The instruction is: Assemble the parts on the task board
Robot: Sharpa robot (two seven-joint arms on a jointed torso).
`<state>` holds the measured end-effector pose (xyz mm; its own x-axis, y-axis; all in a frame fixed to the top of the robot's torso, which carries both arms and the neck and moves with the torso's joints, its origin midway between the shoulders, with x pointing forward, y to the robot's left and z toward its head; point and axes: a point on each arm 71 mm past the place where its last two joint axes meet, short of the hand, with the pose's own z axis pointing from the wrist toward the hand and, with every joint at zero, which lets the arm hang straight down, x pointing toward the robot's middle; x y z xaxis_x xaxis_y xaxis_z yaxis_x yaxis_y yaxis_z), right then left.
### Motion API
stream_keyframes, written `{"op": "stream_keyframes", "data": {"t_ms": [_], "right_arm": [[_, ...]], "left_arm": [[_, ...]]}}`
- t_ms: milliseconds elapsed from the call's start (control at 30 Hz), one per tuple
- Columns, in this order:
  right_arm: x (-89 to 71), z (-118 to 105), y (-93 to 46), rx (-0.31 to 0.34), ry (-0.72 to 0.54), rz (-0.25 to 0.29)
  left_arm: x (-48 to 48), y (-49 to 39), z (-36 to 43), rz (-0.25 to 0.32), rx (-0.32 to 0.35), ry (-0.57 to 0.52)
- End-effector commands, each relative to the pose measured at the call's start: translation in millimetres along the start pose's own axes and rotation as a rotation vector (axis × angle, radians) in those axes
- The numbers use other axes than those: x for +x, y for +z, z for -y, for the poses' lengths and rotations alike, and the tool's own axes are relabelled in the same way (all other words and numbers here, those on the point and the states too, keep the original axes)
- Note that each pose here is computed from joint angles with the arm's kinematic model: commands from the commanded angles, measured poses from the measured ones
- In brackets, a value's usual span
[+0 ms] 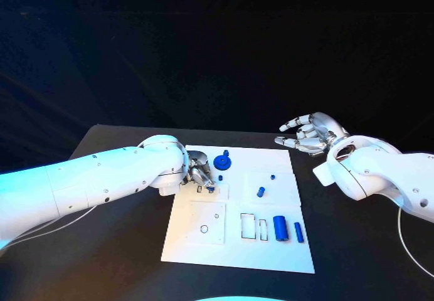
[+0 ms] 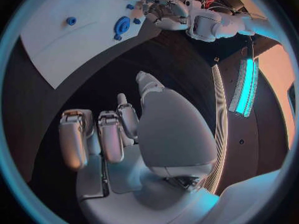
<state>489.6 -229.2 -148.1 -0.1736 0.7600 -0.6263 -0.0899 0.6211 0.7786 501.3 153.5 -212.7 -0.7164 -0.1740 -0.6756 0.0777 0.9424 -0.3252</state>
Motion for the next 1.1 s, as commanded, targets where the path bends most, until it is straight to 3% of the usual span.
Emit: {"op": "stream_keyframes", "data": {"t_ms": [33,733,1100], "right_arm": [[1.1,-1.6,0.0,-0.02,-0.011,-0.012],[1.4,-1.5,0.3,-0.022,-0.011,-0.016],[1.6,-1.6,0.3,-0.022,-0.011,-0.018]], "left_arm": [[2.3,0.2,1.3,-0.022,-0.001,0.042],[4.5,0.9,-2.1,-0.053,-0.016,0.076],[5.5,2.7,1.2,-0.057,-0.012,0.075]]}}
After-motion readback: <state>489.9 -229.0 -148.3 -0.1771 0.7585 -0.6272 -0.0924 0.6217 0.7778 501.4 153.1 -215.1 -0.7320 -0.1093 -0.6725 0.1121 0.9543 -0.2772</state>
